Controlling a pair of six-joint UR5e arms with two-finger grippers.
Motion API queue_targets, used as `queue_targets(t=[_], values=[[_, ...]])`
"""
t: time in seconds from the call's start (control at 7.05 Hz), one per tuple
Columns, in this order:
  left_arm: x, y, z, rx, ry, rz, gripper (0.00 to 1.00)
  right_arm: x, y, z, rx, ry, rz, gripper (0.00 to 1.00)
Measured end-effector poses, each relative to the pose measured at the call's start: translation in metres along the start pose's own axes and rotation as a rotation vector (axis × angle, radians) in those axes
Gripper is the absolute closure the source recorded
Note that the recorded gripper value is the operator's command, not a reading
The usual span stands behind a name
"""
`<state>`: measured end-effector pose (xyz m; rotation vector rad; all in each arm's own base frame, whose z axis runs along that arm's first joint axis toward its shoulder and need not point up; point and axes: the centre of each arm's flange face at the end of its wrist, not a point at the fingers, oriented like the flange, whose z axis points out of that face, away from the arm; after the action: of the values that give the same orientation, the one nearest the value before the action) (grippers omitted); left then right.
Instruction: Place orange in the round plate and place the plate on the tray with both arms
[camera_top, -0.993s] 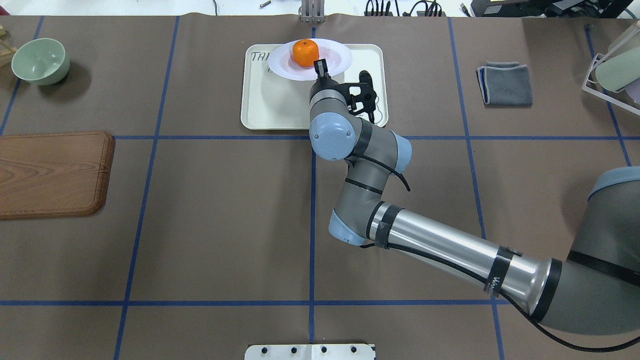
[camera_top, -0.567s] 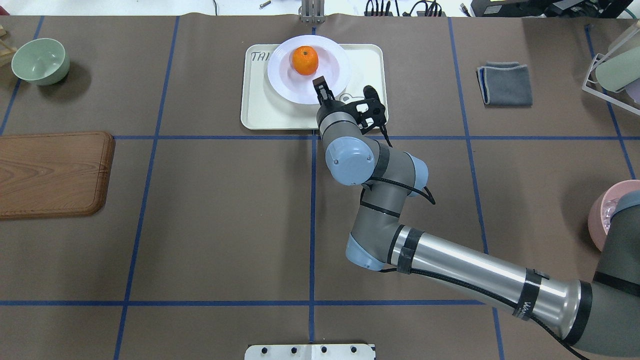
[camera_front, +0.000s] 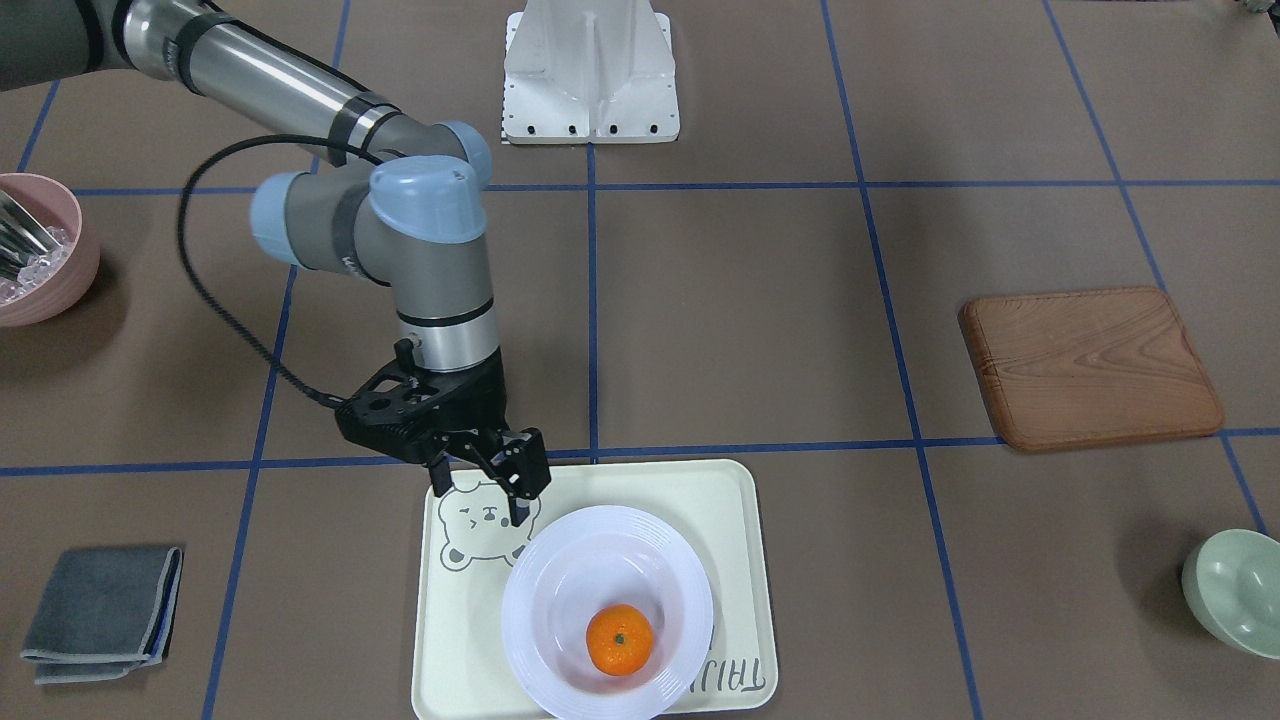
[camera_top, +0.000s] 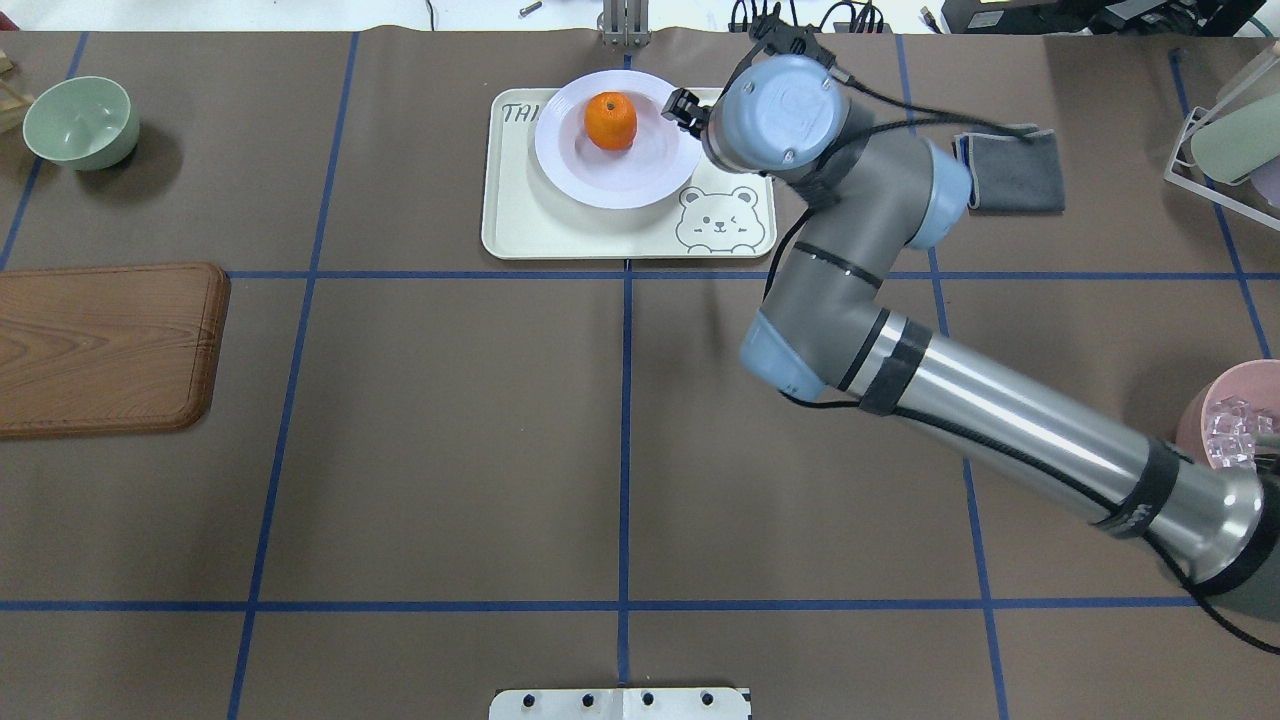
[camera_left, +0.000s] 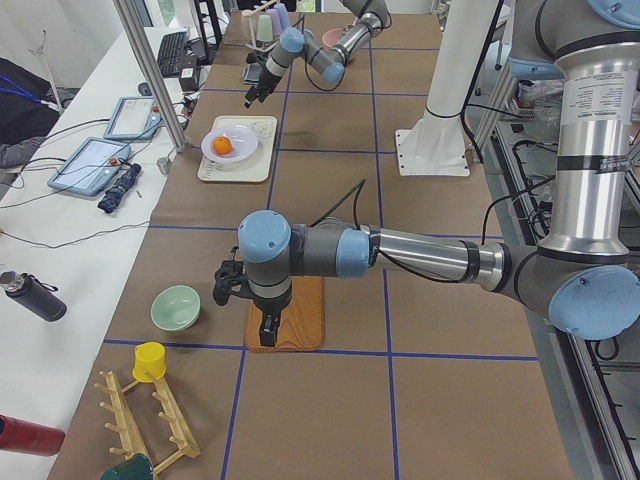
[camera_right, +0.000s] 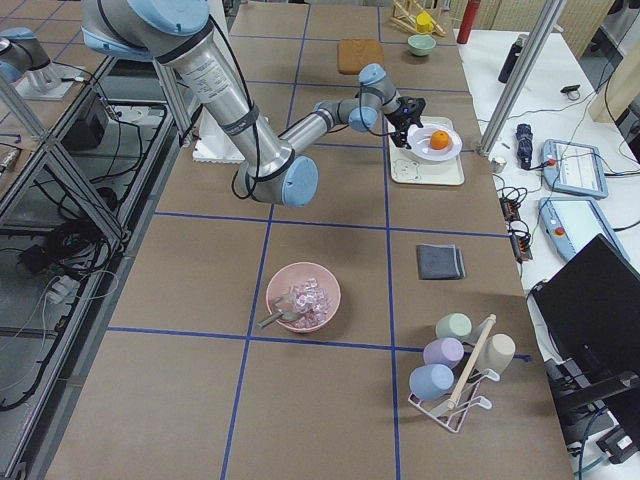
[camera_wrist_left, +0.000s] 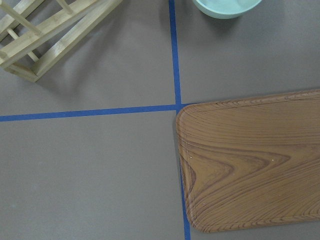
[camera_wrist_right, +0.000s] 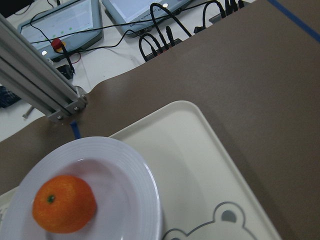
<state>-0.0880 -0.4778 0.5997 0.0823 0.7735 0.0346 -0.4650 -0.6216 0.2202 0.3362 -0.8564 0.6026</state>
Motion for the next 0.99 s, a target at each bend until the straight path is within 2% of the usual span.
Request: queue_targets(t=[0.14,0.28,0.43,0.71,0.99], values=[[-0.001,0.002,0.001,-0.002,0.0,-0.002,0.01,0.036,-0.058,-0.012,-0.099,0.038,-0.157,0.0],[-0.001,0.002,0.001,-0.003,0.0,-0.002,0.01,0.086,-0.116,-0.021,-0.186,0.04,-0.289,0.0],[-0.002,0.003,0.002,-0.005,0.0,-0.002,0.01,0.151,-0.171,-0.028,-0.251,0.032,-0.4,0.0],[-0.003,0.007,0.004,-0.001,0.0,0.003,0.01,0.295,-0.26,-0.053,-0.322,0.047,-0.577,0.0],[-0.003,0.007,0.004,0.005,0.001,0.004,0.01,0.427,-0.302,-0.078,-0.394,0.076,-0.662,0.0]])
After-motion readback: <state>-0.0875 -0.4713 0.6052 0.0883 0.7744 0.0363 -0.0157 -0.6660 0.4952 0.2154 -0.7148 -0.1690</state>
